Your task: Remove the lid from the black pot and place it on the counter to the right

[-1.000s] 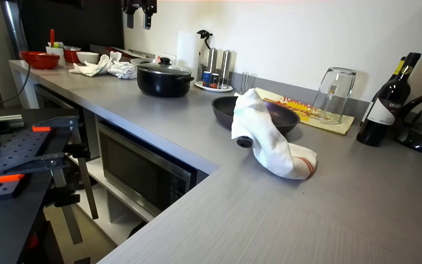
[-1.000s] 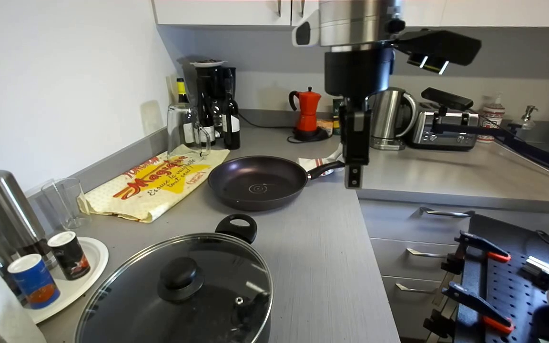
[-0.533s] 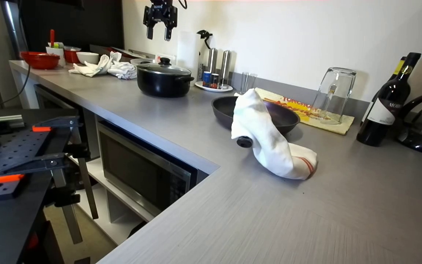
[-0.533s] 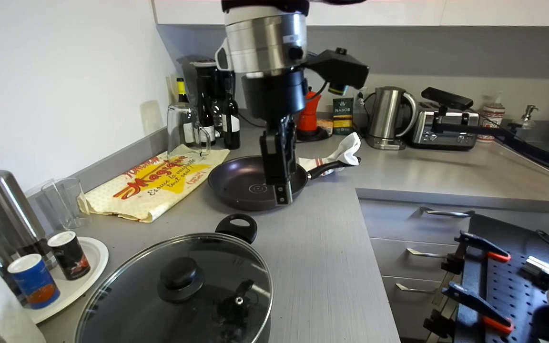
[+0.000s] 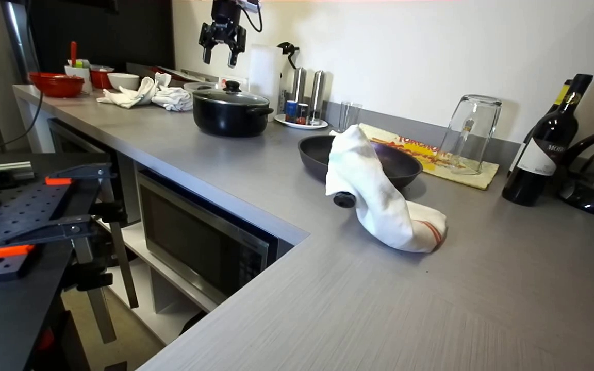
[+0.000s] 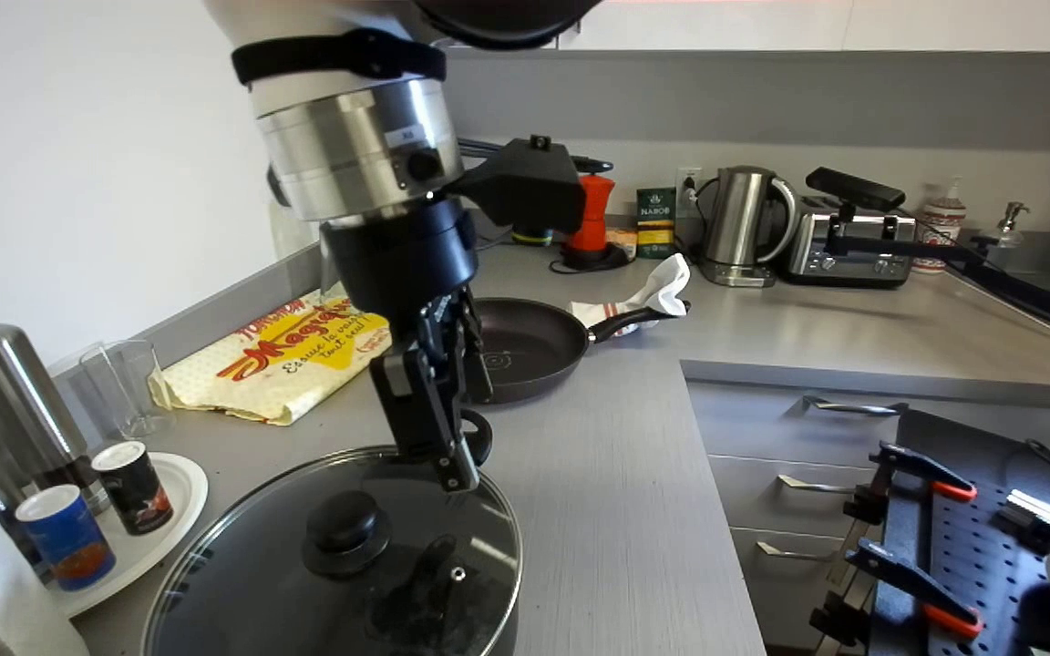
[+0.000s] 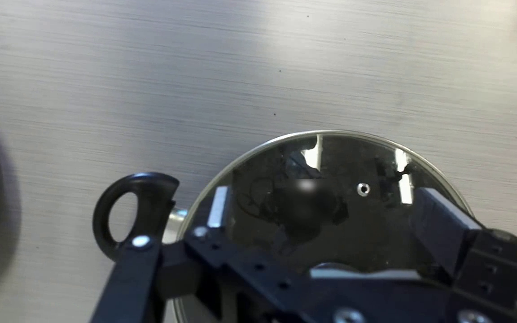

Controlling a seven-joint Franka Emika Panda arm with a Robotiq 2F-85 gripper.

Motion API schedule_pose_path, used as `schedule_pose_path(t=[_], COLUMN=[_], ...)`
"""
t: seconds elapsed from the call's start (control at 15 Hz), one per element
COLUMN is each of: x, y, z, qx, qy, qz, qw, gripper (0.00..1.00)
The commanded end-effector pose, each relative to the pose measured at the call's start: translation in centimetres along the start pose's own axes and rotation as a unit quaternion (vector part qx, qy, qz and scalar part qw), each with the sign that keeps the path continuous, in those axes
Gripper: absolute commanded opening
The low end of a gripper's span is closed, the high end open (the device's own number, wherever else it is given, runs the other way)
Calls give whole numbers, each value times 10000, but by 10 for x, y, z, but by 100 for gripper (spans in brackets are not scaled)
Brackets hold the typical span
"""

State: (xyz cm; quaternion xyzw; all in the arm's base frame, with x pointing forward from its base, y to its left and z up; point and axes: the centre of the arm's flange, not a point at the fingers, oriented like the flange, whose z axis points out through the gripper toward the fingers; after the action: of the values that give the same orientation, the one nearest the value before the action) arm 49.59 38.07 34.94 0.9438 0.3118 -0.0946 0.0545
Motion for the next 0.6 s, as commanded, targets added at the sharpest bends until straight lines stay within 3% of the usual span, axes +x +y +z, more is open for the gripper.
schedule_pose_path(t=[0.0,0.53], x=[42,78], y=[-20,-47], z=[2,25], qx=[-97,-100], qy=[-230,-517], qz=[-125,-324], qw=[9996,9981], gripper=[100,100])
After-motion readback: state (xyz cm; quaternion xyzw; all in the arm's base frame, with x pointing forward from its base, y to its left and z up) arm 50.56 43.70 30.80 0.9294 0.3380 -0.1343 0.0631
